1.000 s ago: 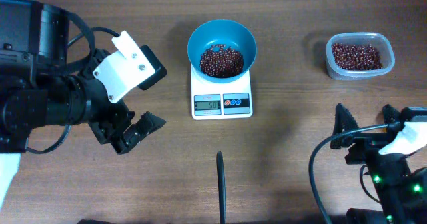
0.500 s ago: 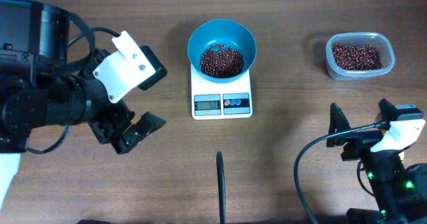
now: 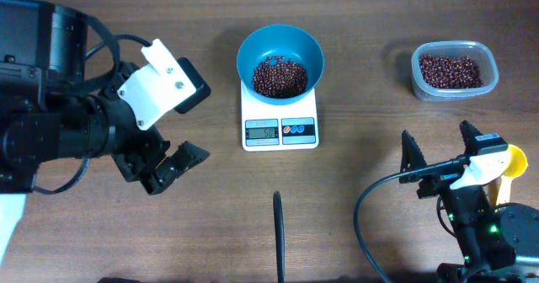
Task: Scoop item into bowl and weigh 50g on scale
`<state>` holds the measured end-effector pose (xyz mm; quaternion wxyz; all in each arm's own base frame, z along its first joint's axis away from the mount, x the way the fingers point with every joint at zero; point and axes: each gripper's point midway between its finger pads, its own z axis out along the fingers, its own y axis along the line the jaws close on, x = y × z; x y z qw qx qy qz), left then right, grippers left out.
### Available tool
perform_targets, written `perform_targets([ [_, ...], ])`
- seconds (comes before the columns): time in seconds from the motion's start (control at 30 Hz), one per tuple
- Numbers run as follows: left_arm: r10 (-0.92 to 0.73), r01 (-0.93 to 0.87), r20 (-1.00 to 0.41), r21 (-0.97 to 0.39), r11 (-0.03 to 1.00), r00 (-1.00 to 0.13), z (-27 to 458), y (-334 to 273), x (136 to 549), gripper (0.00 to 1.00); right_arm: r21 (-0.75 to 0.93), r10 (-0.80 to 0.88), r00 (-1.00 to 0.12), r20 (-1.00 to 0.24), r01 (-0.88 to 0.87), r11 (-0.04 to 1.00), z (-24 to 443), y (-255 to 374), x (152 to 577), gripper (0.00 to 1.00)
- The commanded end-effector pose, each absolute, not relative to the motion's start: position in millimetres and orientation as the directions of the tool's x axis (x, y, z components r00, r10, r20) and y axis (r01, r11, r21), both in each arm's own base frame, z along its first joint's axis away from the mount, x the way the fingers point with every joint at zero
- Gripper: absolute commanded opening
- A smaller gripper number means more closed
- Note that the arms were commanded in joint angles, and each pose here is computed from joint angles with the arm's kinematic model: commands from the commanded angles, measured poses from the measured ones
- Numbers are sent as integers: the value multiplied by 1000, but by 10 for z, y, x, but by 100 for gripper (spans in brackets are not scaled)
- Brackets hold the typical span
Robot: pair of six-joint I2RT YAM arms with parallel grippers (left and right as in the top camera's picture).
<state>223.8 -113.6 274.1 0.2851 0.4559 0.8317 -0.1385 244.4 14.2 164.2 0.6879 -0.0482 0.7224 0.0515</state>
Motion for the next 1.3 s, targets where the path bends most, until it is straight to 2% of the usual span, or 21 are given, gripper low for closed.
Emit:
perform_targets([
  [0.0, 680, 844, -615, 42, 534, -399, 2794, -1146, 2241, 99, -9, -16, -52, -999, -140, 990, 1616, 147, 2442, 99],
  [1.27, 680, 844, -615, 42, 534, -399, 2794, -1146, 2241, 99, -6, -15, -55, -998, -152, 988, 1608, 168, 2439, 99],
])
